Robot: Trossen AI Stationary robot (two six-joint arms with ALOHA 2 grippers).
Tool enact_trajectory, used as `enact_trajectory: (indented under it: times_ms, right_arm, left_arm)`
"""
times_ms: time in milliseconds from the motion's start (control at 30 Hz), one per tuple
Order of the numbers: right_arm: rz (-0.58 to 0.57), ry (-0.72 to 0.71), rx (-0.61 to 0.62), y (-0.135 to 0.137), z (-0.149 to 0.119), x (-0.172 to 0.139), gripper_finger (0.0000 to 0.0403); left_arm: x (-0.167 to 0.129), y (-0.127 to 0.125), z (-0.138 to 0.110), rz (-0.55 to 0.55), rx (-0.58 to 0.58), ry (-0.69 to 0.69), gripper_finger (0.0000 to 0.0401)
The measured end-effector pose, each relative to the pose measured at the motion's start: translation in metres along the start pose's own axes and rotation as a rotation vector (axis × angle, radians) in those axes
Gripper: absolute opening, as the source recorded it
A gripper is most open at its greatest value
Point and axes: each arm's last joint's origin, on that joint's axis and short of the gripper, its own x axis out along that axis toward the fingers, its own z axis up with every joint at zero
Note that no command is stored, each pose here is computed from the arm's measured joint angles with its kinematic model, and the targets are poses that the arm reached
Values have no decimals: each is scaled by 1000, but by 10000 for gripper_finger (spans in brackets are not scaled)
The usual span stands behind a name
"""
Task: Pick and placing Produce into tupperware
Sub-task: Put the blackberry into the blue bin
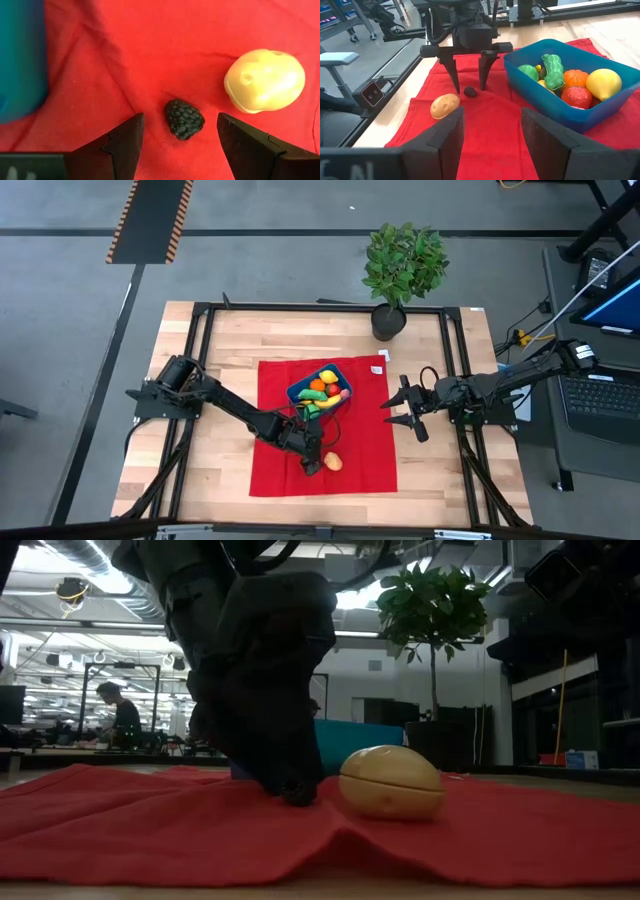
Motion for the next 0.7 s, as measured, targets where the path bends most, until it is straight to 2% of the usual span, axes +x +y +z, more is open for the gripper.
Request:
enact_trajectory:
  times_ms: [700]
  right_arm:
    - [0, 0, 3, 0, 0, 0, 196]
  left_arm:
    - [10, 0, -1, 10, -6, -27, 239]
